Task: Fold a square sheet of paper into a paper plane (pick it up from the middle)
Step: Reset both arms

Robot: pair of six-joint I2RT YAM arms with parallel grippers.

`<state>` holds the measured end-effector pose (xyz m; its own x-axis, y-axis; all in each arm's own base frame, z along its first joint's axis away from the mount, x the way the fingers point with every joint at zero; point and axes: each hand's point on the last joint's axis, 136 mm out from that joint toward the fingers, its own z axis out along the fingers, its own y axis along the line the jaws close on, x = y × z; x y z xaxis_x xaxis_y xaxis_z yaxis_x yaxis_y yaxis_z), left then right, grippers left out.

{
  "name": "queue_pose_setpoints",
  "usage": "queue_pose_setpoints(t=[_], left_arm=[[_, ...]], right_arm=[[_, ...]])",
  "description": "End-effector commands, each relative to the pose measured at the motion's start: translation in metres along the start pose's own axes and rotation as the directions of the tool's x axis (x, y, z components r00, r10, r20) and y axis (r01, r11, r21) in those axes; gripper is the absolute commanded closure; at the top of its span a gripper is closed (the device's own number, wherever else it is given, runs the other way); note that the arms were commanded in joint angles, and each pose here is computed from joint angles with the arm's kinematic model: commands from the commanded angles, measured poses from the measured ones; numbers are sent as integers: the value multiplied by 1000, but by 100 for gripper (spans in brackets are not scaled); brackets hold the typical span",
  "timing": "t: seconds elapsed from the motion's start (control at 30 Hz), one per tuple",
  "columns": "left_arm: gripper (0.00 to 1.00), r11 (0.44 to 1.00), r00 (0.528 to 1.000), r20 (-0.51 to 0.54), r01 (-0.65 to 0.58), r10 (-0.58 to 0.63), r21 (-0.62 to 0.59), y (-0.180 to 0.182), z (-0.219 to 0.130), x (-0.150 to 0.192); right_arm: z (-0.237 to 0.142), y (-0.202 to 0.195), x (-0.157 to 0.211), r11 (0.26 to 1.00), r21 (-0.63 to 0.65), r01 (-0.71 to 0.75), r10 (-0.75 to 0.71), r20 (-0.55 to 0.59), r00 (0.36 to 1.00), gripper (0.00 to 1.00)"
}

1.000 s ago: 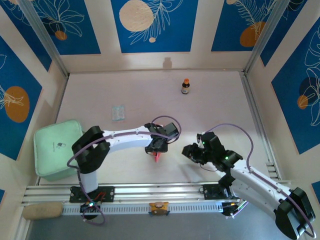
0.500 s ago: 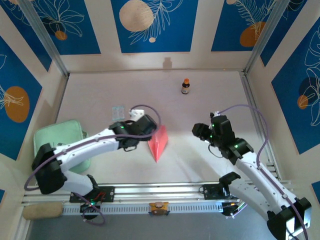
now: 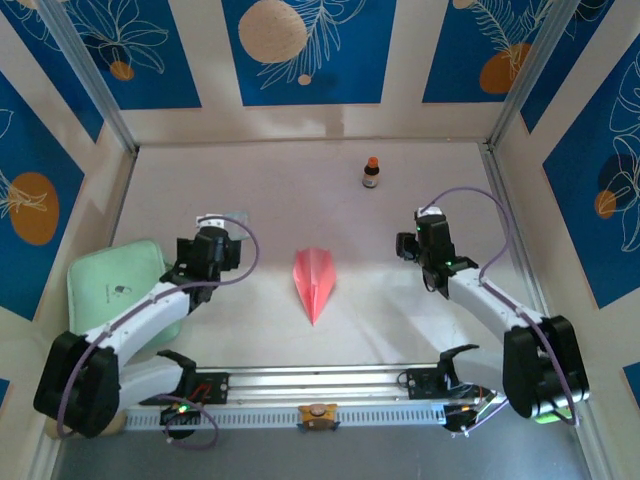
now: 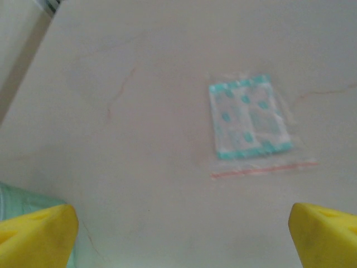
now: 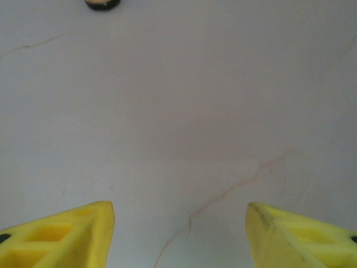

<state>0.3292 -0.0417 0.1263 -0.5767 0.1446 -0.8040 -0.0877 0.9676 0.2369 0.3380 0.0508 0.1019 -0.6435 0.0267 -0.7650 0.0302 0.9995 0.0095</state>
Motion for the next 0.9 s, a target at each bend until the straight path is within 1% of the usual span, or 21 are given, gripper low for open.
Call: queue_pose_setpoints(t=[0.0, 0.03, 0.07, 0.1, 0.17, 0.2, 0.3, 0.33, 0.37, 0.43, 0.47, 0.5, 0.53, 0.57, 0.6, 0.63, 0.67, 0.7, 0.8, 0.87], left_arm=[[4, 997, 990, 118, -69, 72, -29, 6, 14, -31], [3, 995, 988, 124, -79, 87, -68, 12, 19, -29], [3, 991, 989, 128, -59, 74, -118, 22, 26, -26], [3, 989, 990, 120, -54, 71, -139, 27, 33, -22], [3, 990, 989, 123, -70, 85, -124, 27, 42, -18], [3, 991, 987, 140, -62, 79, -117, 26, 47, -17], [2, 994, 971, 234, -19, 45, -111, 27, 56, -21], [1, 995, 969, 245, -8, 32, -96, 26, 57, -23], [2, 999, 969, 248, 9, 4, -52, 24, 59, -23], [0, 998, 955, 294, 40, -50, 41, 18, 61, -21], [0, 996, 954, 290, 52, -70, 67, 16, 66, -13], [0, 995, 947, 311, 55, -80, 87, 14, 68, -9], [0, 994, 938, 339, 44, -76, 101, 11, 69, -9], [0, 991, 937, 343, 25, -69, 133, 6, 66, -10], [0, 983, 947, 318, -12, -47, 181, -4, 65, -7], [0, 978, 946, 321, -31, -38, 206, -9, 66, -7], [0, 975, 944, 326, -22, -52, 220, -8, 69, -11], [0, 970, 953, 295, -4, -70, 244, -6, 72, -10], [0, 969, 960, 265, 17, -84, 247, -3, 77, -8], [0, 979, 960, 260, 51, -102, 197, 6, 80, -8]], right_arm=[[17, 9, -20, 994, -62, 91, -82, 133, 988, 36], [21, 12, -22, 990, -82, 111, -98, 154, 983, 36], [25, 16, -26, 984, -113, 134, -111, 188, 976, 36], [29, 19, -28, 978, -140, 151, -121, 206, 971, 36], [35, 17, -32, 975, -154, 158, -123, 213, 969, 35], [35, 18, -35, 973, -171, 158, -116, 228, 967, 35], [33, 13, -42, 967, -203, 154, -91, 290, 953, 35], [33, 12, -42, 964, -215, 157, -85, 313, 946, 35], [36, 9, -40, 962, -233, 142, -63, 317, 946, 34], [40, -1, -41, 963, -255, 87, -11, 283, 959, 31], [42, -3, -39, 958, -277, 72, 11, 287, 958, 29], [44, -4, -35, 955, -288, 68, 21, 297, 955, 27], [45, -7, -32, 960, -275, 59, 30, 308, 951, 25], [45, -10, -31, 965, -258, 47, 41, 324, 945, 23], [46, -12, -30, 968, -247, 42, 38, 311, 950, 21], [47, -12, -31, 971, -235, 42, 33, 308, 951, 20], [50, -17, -32, 980, -199, 26, 37, 307, 951, 10], [51, -22, -32, 985, -172, 5, 48, 301, 952, 1], [51, -30, -33, 992, -123, -27, 64, 312, 948, 1], [51, -33, -33, 995, -90, -39, 66, 317, 946, 1]])
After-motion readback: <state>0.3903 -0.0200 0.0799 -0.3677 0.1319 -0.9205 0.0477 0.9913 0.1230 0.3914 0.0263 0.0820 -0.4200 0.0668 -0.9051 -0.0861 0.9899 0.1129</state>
